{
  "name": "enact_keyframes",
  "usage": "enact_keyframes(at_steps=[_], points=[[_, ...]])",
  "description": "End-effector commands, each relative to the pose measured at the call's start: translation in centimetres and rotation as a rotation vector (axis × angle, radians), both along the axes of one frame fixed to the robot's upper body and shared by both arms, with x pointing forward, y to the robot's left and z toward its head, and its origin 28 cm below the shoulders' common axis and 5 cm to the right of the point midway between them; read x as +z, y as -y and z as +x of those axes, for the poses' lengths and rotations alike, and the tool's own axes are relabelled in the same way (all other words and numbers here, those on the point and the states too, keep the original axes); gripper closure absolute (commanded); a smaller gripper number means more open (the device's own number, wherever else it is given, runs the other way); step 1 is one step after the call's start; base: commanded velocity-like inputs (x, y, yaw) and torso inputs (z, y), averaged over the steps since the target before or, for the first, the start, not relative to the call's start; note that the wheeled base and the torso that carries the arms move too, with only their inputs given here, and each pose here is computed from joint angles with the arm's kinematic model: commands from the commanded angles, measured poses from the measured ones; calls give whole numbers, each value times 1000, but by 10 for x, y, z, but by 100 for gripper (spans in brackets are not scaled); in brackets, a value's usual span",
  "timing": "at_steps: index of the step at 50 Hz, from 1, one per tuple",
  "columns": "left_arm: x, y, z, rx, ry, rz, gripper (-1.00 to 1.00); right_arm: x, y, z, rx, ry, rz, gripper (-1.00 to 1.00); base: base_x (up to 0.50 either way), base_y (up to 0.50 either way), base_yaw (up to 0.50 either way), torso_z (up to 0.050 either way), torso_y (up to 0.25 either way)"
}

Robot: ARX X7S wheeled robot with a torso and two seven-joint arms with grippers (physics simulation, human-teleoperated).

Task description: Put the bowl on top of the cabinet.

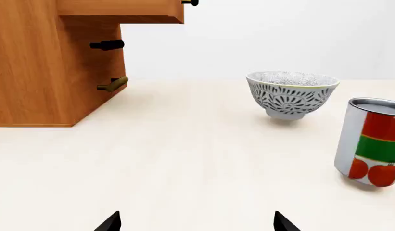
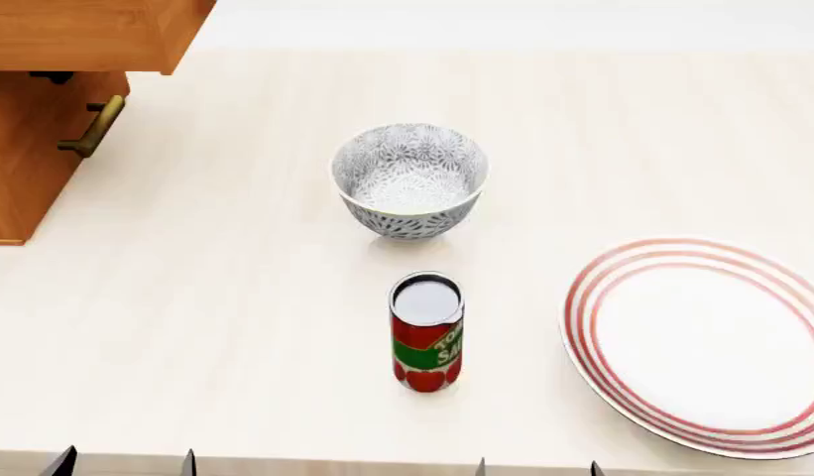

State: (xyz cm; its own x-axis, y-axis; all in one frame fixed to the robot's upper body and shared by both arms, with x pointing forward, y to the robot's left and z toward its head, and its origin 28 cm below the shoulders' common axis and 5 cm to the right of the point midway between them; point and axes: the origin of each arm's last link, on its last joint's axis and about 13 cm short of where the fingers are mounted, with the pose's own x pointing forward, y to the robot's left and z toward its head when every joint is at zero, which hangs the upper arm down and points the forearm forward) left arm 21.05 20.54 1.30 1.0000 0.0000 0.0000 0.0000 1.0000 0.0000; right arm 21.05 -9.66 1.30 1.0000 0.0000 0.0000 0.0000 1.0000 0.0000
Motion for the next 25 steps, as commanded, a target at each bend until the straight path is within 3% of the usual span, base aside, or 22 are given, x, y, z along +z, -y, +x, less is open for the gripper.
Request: enact_keyframes(at_steps=[1,13,21,22,23,25], points=[[0,0,0,0,0,1,-100,1,-1,0,0,-6,-3,-100,0,0,0,0,0],[-1,0,0,-3,-1,0,-100,1,0,-1,2,-5,-4,-100,0,0,0,0,0],[-1,0,-1,-8,-5,60,-100,1,0,-1,2,-5,-4,-100,0,0,0,0,0],[6,11,-11,26,103,-79,-100,8,-54,-11,-7,81,38,-100,0,0,0,0,0],[-3,1,-1,-24,-23,95,-100,1,-1,-1,4,-6,-5,-100,0,0,0,0,0],[-4,2,1,-21,-34,105,-100,1,0,0,2,-7,-7,-100,0,0,0,0,0]])
